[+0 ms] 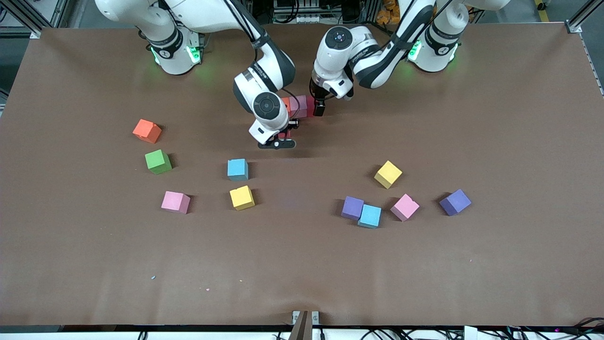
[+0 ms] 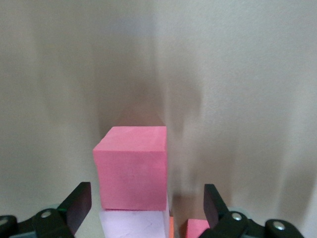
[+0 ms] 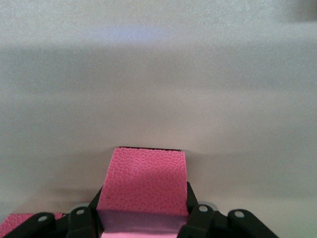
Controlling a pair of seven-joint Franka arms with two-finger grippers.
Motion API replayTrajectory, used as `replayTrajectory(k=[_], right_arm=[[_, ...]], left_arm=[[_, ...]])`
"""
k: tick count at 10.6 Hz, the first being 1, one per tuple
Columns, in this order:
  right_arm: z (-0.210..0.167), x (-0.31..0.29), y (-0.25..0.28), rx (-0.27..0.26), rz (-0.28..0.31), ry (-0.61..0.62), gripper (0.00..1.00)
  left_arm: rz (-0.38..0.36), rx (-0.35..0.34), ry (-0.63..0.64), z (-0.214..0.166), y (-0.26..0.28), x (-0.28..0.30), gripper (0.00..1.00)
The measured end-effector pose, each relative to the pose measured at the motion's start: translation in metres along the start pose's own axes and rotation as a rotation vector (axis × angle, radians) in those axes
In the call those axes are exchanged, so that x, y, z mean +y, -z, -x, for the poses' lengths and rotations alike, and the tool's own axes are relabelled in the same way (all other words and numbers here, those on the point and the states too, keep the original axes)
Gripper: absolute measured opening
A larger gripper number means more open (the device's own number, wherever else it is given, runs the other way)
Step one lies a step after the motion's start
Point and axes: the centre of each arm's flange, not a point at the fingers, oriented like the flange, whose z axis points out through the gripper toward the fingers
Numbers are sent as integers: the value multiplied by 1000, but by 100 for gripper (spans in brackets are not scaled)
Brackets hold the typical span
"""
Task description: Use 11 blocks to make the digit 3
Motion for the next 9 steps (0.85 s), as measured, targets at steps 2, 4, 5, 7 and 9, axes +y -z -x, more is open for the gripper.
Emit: replayTrajectory(k=[2, 4, 5, 7, 9], right_arm=[[2, 0, -1, -1, -1, 1, 60], [4, -2, -3, -8, -4, 1, 60], [6, -3, -4, -12, -6, 0, 60], [10, -5, -6, -17, -7, 4, 60], [12, -6, -6, -18, -6, 6, 60]], left_arm=[[16, 2, -26, 0, 9, 3, 100], [22, 9, -93, -5, 12, 14, 100], [28, 10, -125, -12, 16, 30, 100], [41, 18, -174, -33, 26, 72, 100], [46, 31, -200, -50, 38, 109, 100]])
